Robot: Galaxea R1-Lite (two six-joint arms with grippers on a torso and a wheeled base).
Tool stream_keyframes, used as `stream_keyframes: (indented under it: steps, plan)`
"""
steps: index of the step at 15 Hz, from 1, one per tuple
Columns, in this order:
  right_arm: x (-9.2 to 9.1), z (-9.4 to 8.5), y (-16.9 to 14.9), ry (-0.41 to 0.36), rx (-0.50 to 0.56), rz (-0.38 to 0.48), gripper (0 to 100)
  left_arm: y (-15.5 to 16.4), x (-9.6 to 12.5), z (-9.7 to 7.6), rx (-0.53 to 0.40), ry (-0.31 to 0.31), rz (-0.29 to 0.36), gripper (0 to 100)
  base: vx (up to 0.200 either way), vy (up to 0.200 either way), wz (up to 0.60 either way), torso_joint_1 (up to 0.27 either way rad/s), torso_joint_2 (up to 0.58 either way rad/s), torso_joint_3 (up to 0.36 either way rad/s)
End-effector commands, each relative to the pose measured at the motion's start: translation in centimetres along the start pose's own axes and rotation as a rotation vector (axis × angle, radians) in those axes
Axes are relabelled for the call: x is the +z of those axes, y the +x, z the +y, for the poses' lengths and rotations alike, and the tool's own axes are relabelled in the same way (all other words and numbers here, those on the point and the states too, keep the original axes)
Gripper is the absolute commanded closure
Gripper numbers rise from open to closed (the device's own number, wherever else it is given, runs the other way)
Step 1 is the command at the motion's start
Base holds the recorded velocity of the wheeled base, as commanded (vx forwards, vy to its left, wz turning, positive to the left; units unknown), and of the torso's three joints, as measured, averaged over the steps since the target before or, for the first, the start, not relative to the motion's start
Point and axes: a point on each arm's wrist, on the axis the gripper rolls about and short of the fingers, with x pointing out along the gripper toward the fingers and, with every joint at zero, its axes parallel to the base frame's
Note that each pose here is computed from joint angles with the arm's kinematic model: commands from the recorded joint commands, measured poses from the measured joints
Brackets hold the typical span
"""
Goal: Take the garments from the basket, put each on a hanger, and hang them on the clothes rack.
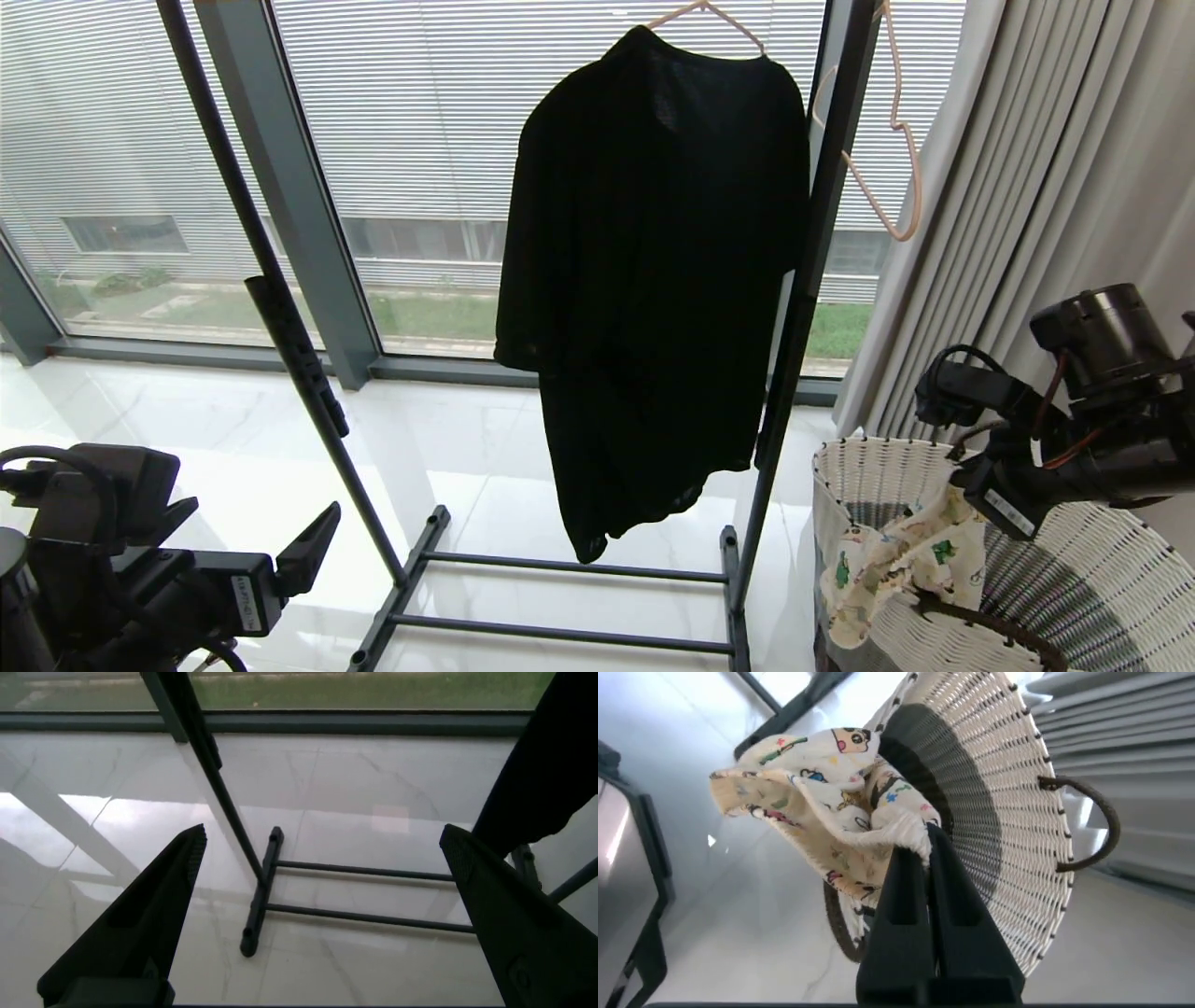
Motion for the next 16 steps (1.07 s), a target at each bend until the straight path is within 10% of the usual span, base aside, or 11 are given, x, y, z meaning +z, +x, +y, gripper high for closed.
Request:
stream_keyframes:
  steps: [1,10,12,16]
  plan:
    - [0.1,0.6,-3.5,-0.021,-0.017,-0.075,100,-1.0,-0.4,0.4,-0.001,0.005,-0.021,0,-0.2,0.0,0.0,0.002,0.0,-0.002]
    - [2.2,1.9,-7.0,-0.089,-0.016,-0.229,100,-1.3,0.6,-1.6,-0.174,-0.037,-0.059,0,-0.178,0.0,0.0,-0.001,0.0,0.002]
    - [3.1,2.2,-7.8,-0.108,-0.01,-0.273,100,-0.6,3.5,-5.6,-0.346,-0.197,-0.074,0,0.0,0.0,0.0,0.0,0.0,0.0]
    - [4.9,3.4,-9.6,-0.161,0.021,-0.375,100,0.9,3.5,-12.0,-0.495,-0.092,0.006,0,0.0,0.0,0.0,0.0,0.0,0.0]
